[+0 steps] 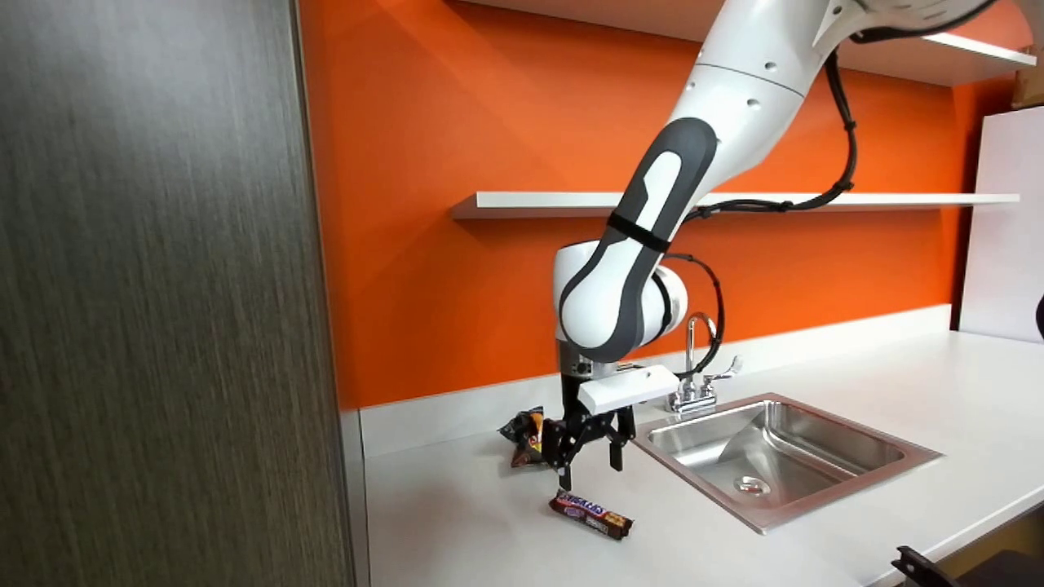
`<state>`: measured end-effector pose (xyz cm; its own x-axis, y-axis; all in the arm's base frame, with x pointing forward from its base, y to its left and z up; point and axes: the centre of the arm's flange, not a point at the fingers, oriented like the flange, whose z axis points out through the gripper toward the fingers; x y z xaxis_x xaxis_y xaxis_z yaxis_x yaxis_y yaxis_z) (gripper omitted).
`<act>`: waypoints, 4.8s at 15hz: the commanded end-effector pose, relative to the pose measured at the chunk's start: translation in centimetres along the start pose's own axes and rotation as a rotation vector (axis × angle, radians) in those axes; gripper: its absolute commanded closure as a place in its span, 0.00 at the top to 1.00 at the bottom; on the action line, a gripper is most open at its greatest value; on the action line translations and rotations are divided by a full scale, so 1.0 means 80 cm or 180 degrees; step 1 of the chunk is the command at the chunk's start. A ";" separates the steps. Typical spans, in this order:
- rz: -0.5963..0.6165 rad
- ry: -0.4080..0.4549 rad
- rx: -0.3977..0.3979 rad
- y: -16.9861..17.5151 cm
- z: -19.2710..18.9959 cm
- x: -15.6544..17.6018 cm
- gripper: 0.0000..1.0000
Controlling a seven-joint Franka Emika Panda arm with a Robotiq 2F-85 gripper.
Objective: Put the sneakers bar on the bottom shelf
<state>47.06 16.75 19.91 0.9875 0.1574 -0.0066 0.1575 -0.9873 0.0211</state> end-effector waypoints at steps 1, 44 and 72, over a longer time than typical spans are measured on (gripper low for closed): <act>-0.0055 0.0011 -0.0049 -0.007 0.020 0.020 1.00; -0.1488 0.0115 0.0070 0.012 0.065 0.016 1.00; -0.1431 0.0021 0.0092 0.014 0.083 0.010 0.09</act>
<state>47.65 15.91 13.25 0.8283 0.5601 -0.0130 0.5600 -0.8284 -0.0131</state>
